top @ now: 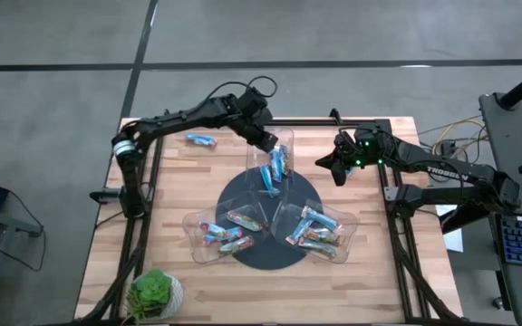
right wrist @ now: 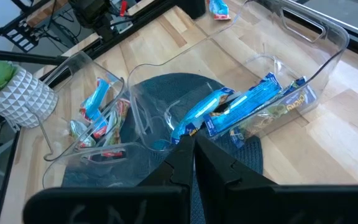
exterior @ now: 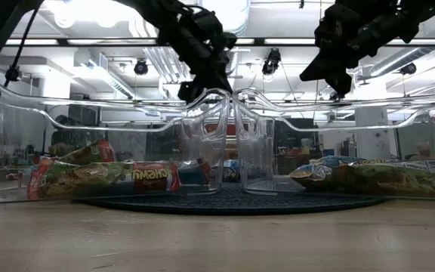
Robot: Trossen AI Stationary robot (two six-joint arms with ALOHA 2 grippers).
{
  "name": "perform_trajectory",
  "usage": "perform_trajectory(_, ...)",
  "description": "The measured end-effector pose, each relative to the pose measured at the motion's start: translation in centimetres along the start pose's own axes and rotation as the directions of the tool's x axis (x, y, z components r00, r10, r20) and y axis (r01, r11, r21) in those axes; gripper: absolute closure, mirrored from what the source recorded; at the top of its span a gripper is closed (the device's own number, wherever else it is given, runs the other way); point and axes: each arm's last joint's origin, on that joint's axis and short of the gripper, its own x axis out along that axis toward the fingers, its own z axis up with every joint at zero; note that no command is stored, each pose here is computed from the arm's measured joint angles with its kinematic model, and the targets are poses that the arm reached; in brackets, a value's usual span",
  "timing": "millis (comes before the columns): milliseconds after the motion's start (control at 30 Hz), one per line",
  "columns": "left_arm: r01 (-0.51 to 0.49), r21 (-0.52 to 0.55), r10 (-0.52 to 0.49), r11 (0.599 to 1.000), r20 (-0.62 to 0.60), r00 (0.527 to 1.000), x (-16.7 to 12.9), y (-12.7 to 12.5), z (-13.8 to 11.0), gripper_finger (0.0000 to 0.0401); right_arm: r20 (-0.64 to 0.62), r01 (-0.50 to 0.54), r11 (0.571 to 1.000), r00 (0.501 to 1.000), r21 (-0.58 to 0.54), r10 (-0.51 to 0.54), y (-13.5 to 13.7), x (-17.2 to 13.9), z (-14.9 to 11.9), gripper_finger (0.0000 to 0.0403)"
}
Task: Pick and place Granola Bars by type
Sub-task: Put the orange granola bar into the right transparent bin
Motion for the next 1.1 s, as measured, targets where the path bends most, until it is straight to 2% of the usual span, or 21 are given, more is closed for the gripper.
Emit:
perform_trajectory(233,-0.104,0.080,0.100,0.991,0.053,0.994,-2.8,0.0,-0.1,0.0401,0.001,0.000,1.000,1.000,0.018,0.000,0.0,0.0,0.0,0.0394)
perform_trajectory(533,-0.145,0.092,0.141,0.985,0.045,0.989,-3.7,1.2,0.0,0.0401,0.002,0.002,0.999,1.000,0.048,-0.002,0.0,0.0,0.0,0.0394)
perform_trajectory(633,-0.221,0.076,0.217,0.972,0.060,0.974,-3.9,1.8,0.0,0.0401,0.002,0.003,0.999,1.000,0.048,-0.003,0.0,0.0,0.0,0.0394)
perform_trajectory(700,-0.266,0.060,0.262,0.962,0.070,0.963,-4.2,2.3,-0.2,0.0401,0.002,0.003,0.999,1.000,0.048,-0.003,0.0,0.0,0.0,0.0394)
perform_trajectory(900,-0.300,0.025,0.299,0.954,0.054,0.953,-4.5,4.3,-1.2,0.0401,0.001,0.003,0.999,1.000,0.051,-0.003,0.0,0.0,0.0,0.0394)
perform_trajectory(1100,-0.306,-0.015,0.306,0.952,0.068,0.950,-4.4,7.3,-3.7,0.0401,0.001,0.003,0.999,1.000,0.052,-0.003,0.0,0.0,0.0,0.0394)
